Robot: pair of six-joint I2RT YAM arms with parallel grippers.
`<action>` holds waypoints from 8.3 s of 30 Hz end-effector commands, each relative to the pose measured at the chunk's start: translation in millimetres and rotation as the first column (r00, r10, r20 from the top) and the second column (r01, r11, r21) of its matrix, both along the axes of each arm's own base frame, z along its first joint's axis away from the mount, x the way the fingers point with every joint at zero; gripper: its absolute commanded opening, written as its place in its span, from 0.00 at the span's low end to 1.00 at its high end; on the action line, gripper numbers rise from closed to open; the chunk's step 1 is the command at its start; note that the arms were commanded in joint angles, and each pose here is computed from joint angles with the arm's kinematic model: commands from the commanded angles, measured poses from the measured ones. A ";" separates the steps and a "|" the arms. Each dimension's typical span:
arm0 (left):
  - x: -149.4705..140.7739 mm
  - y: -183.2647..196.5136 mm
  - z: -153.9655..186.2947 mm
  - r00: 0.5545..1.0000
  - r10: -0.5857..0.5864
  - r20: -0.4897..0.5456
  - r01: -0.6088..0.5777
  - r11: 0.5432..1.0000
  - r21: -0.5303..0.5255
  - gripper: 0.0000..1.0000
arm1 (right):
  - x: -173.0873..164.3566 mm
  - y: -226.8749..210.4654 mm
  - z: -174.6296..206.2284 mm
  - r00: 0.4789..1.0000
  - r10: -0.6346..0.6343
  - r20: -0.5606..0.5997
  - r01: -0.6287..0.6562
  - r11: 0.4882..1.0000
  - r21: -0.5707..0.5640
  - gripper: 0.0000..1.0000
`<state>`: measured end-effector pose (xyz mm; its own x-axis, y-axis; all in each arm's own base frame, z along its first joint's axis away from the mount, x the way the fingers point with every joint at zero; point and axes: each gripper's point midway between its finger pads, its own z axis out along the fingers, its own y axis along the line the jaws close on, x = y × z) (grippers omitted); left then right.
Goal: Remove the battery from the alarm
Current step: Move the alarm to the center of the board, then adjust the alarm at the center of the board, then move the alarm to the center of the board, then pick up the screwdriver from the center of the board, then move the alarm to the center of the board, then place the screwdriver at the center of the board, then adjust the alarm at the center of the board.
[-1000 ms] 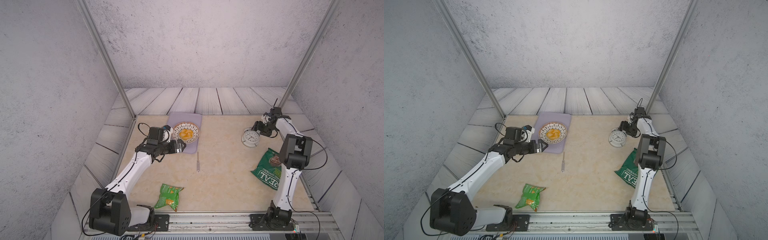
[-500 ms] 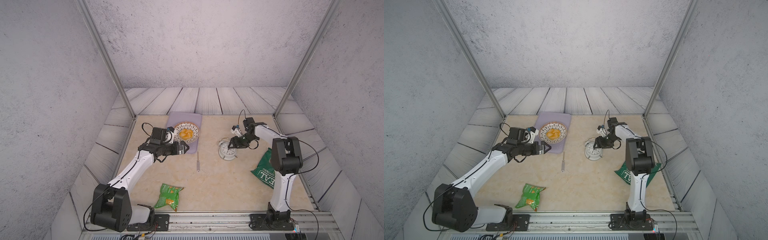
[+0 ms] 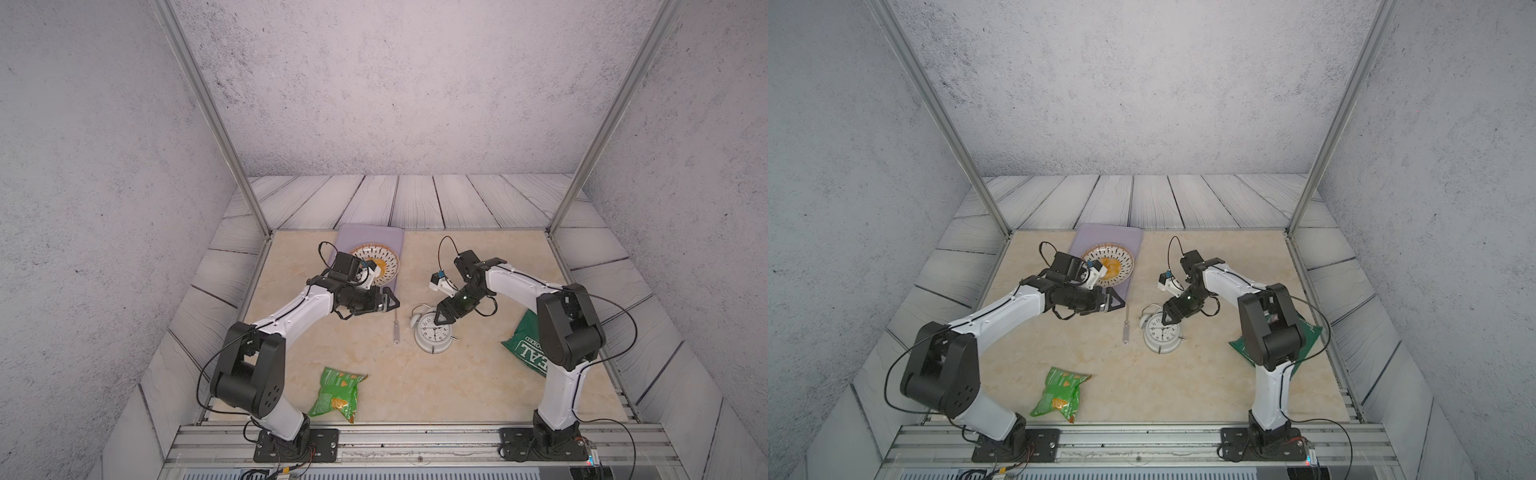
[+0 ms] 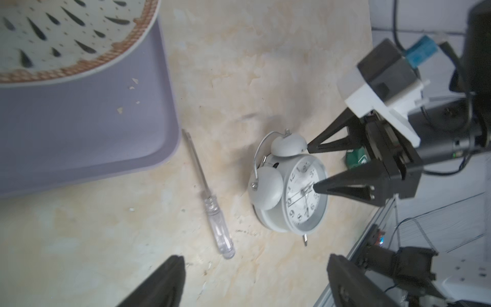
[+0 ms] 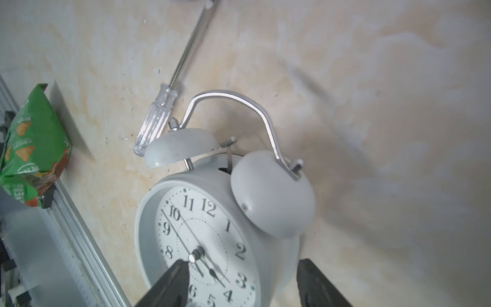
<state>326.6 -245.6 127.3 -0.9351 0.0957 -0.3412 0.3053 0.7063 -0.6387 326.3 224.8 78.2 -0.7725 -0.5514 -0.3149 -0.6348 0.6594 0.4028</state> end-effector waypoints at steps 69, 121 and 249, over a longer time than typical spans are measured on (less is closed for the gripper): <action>27.5 -62.8 12.1 0.922 0.248 -0.297 -0.288 0.953 -0.099 0.00 | -36.4 78.8 14.8 0.352 0.141 0.925 0.254 0.937 -0.240 0.61; -38.9 57.1 -11.5 0.994 0.113 -0.010 -0.102 0.930 0.353 0.97 | 80.2 9.0 23.1 0.911 -0.407 -0.066 0.409 0.912 0.023 0.69; -12.1 32.8 -66.0 0.979 0.118 -0.166 -0.066 0.954 0.292 0.52 | -12.6 53.1 -30.4 0.948 -0.312 -0.058 0.310 0.950 -0.044 0.33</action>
<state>321.2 -208.8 52.4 -0.9861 0.0888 -0.1408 0.1401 0.8993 -0.4143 330.8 291.3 63.1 -0.9355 -0.1618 -0.3142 -0.3039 0.8220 0.4816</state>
